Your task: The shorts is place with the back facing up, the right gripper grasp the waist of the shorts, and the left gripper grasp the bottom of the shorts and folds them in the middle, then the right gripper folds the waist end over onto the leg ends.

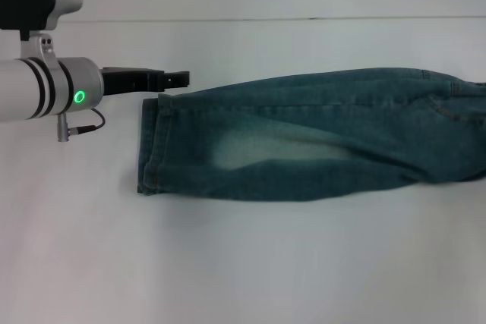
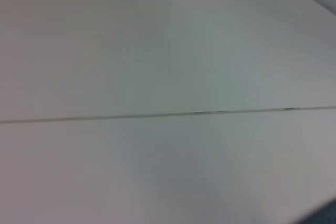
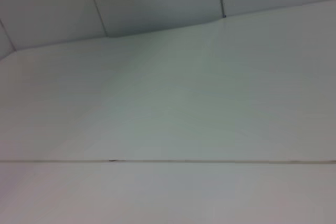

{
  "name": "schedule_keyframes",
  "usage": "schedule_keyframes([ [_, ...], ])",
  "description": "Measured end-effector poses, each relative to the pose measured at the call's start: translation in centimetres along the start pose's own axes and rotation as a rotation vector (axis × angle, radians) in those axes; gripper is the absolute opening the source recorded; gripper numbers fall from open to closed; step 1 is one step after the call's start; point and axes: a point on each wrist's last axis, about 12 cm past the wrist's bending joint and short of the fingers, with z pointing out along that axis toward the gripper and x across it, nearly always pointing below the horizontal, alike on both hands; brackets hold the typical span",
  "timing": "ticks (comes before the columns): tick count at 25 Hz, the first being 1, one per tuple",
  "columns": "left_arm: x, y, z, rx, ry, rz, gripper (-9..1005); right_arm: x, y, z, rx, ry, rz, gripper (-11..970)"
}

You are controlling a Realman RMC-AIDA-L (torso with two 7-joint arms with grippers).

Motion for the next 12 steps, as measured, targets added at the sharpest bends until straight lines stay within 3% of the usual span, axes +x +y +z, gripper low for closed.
schedule_keyframes([
  [7, -0.4, -1.5, -1.8, 0.198, 0.039, 0.004, 913, 1.4, 0.2, -2.1, -0.021, -0.081, 0.070, 922],
  [12, -0.2, -2.8, -3.5, 0.367, 0.080, 0.009, 909, 3.0, 0.1, -4.3, -0.050, -0.135, 0.131, 920],
])
